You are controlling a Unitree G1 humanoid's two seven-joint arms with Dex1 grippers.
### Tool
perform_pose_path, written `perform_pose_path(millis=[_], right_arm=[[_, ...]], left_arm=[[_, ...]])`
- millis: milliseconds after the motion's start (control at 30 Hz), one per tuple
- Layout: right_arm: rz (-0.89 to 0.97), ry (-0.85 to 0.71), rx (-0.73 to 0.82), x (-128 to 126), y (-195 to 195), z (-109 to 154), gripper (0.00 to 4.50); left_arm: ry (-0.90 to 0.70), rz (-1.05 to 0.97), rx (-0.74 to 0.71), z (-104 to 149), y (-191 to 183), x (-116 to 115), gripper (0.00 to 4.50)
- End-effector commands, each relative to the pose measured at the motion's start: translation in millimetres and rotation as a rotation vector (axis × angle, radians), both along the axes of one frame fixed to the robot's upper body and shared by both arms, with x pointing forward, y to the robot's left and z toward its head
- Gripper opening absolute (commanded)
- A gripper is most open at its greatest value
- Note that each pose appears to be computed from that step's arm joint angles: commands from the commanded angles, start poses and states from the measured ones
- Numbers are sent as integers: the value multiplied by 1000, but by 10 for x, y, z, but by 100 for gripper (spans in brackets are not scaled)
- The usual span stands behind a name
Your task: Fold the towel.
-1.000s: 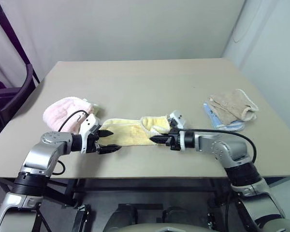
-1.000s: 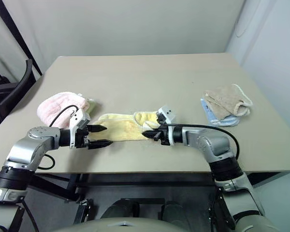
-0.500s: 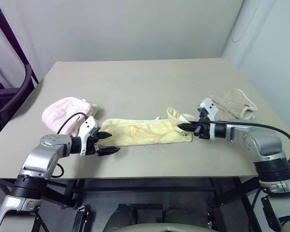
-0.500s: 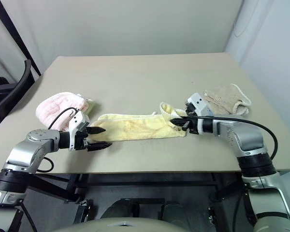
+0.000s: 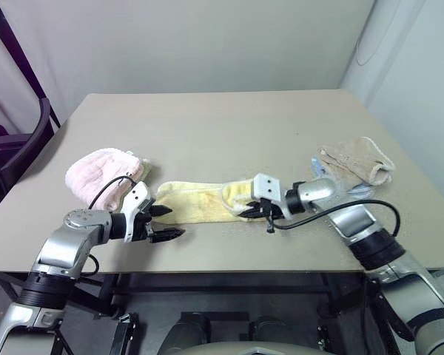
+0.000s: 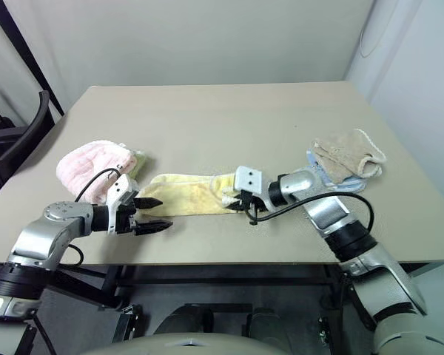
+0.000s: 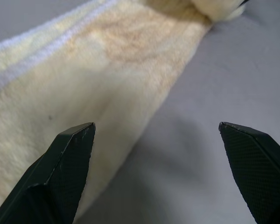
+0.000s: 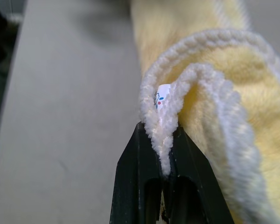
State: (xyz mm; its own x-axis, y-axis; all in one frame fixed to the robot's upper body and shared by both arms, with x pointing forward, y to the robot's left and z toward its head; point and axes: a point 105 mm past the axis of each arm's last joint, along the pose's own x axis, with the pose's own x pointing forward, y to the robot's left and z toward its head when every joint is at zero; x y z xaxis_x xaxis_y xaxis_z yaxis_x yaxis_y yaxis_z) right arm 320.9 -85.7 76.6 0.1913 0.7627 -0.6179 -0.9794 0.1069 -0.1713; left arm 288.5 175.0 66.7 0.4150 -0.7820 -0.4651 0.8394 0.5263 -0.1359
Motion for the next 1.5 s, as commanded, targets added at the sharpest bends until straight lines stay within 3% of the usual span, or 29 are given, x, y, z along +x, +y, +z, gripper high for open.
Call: perform_pose_path(millis=[33,167,300,433,533,633,833,967,1167,1267,1433,1500], right_arm=[[6,-56,-13,109,34,91,75],[1,-69,42,148,56,209,205],[44,-26,163,16,34,482,342],[90,-8,212,-151,-16,637,342],[-18,9,253,-23,-60,654,342],[-153,28,247,170,-106,555,342],[-283,87,238,385,25,306,342],[-305,104,248,484,201,215,342],[-322,70,137,551,296,-80,342],[-395,13,203,698,290,20,342],[-374,52,451,685,203,506,342],[-376,64,569,656,125,769,377]], left_arm=[[-53,-1,18,124,26,20,450],[-56,11,16,146,51,4,450],[-52,14,26,131,74,-20,450],[-55,20,26,145,101,-10,450],[-69,27,10,195,108,30,450],[-80,38,-46,305,86,73,450],[-75,26,-21,281,91,74,450],[-76,31,-17,272,84,88,450],[-80,33,-31,299,75,80,450],[-80,32,-91,389,46,53,450],[-79,55,-184,535,21,16,450],[-64,74,-192,527,52,-4,450]])
